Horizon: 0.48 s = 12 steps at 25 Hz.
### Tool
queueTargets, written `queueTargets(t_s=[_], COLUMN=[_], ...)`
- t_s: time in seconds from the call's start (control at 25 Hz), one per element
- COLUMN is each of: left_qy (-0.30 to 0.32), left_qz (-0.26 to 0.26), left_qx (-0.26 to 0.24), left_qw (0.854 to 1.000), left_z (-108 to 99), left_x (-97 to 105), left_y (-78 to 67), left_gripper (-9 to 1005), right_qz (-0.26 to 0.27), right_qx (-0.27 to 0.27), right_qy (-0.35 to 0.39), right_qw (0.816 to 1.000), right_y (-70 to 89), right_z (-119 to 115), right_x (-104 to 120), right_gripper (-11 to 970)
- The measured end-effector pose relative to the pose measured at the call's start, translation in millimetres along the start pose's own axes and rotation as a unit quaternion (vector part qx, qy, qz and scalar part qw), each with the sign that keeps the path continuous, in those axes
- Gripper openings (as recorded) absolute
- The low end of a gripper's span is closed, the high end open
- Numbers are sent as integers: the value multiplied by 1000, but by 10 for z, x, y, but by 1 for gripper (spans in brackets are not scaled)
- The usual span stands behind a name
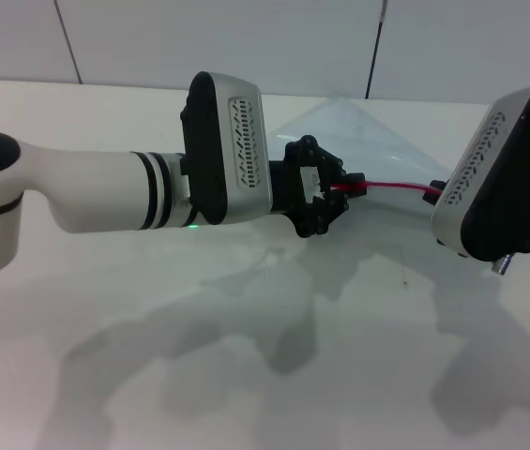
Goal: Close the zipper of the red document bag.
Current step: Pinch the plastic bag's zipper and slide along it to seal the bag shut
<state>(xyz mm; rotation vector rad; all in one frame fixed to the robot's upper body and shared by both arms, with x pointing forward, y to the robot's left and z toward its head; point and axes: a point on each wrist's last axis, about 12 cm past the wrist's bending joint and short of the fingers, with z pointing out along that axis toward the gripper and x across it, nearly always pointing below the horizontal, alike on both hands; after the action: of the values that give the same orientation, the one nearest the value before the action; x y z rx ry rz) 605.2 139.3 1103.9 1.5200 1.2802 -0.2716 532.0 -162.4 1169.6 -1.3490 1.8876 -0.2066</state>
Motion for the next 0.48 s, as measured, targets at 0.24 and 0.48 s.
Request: queueTargets(t_s=[0.24,0.48], left_qy=[0,-3], left_qz=[-1,-4], left_qx=[0,-2], left_qw=[1000,1000], left_z=[4,9], left_x=[-2,-12], left_y=[-4,-3], left_gripper=[80,78], right_qz=[0,0], right_qx=[-1,0], right_qy=[1,0], right_qw=[1000,1000], right_y=[1,0], right_z=[5,9], right_x=[3,3], right_gripper=[88,89])
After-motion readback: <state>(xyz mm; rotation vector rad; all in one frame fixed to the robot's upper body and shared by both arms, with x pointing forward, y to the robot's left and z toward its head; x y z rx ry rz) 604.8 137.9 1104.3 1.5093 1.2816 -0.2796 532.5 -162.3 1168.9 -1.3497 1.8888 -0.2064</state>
